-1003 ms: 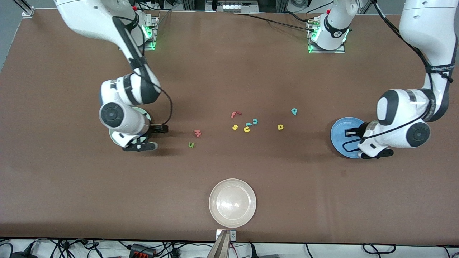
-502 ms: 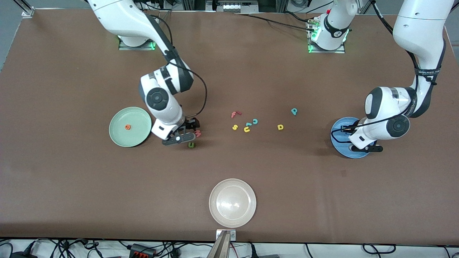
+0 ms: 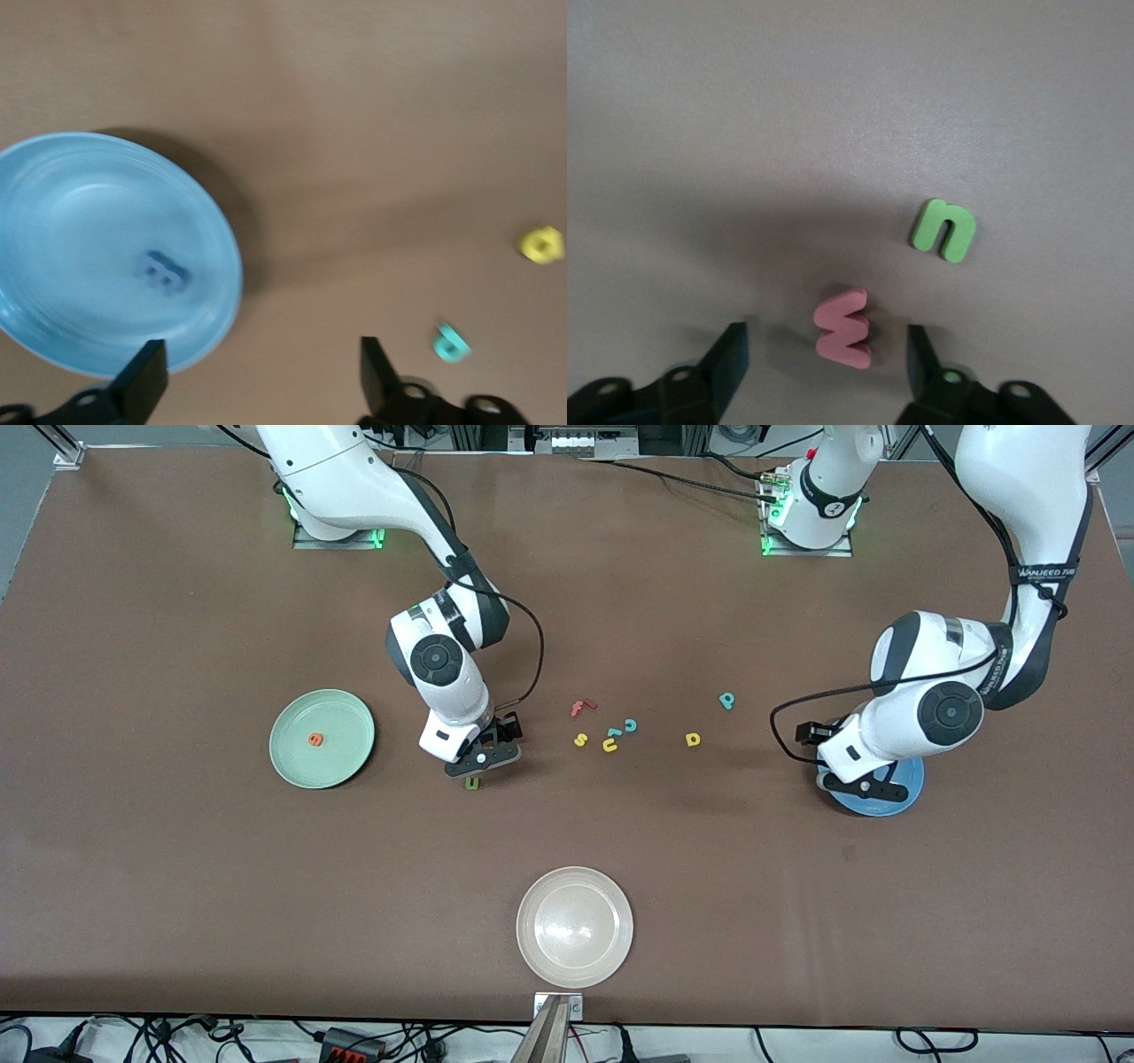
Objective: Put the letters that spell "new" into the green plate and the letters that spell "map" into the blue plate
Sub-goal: 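Grasp the pink w with the right gripper while the left gripper grasps a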
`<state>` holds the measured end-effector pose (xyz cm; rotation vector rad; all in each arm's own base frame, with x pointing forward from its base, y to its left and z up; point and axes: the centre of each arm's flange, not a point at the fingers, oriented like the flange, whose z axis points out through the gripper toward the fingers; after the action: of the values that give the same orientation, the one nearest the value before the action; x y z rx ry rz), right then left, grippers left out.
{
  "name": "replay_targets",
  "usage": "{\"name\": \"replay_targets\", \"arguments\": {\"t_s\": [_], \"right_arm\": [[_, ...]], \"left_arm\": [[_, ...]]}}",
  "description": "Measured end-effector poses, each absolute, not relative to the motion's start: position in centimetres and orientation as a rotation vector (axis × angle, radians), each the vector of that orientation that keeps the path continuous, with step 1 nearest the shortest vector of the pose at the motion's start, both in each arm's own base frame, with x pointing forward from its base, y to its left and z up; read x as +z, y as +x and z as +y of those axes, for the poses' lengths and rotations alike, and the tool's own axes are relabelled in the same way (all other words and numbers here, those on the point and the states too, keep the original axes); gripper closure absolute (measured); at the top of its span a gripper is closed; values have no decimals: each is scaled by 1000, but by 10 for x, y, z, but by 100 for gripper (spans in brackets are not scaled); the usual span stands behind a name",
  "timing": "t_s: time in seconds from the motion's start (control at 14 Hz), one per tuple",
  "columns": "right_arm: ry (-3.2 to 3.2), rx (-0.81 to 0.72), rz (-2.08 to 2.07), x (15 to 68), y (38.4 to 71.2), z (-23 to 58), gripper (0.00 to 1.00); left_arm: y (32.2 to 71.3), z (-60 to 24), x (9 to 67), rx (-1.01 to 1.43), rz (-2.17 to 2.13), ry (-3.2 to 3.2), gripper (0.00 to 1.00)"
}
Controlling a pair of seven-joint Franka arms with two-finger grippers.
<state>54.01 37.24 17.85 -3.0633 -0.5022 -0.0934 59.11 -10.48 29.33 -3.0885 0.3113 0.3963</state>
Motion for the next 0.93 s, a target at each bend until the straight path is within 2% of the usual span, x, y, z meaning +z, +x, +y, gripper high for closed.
{"name": "replay_targets", "arguments": {"t_s": [0.07,0.22,0.29,0.43,0.5,0.65,0.72,0.93], "right_arm": [[-3064,-91,-505,176,539,373,23],[-3065,-87,-513,174,537,375,33],[-3066,-86,-518,173,536,376,33],[-3067,-92,-521,174,537,376,48],[-3067,-92,-522,174,537,376,49],[-3064,-100,-523,177,539,376,69],[-3063,-106,-523,179,540,377,73],[-3074,-110,-503,178,546,368,73]], "left_arm": [[587,-126,297,406,357,-3089,0],[578,-169,292,404,351,-3096,0],[573,-190,284,390,314,-3103,0],[564,-233,262,353,201,-3122,0],[559,-249,249,330,130,-3136,0],[553,-263,224,288,44,-3168,0],[553,-264,213,274,23,-3183,0],[551,-263,191,271,5,-3201,2]]}}
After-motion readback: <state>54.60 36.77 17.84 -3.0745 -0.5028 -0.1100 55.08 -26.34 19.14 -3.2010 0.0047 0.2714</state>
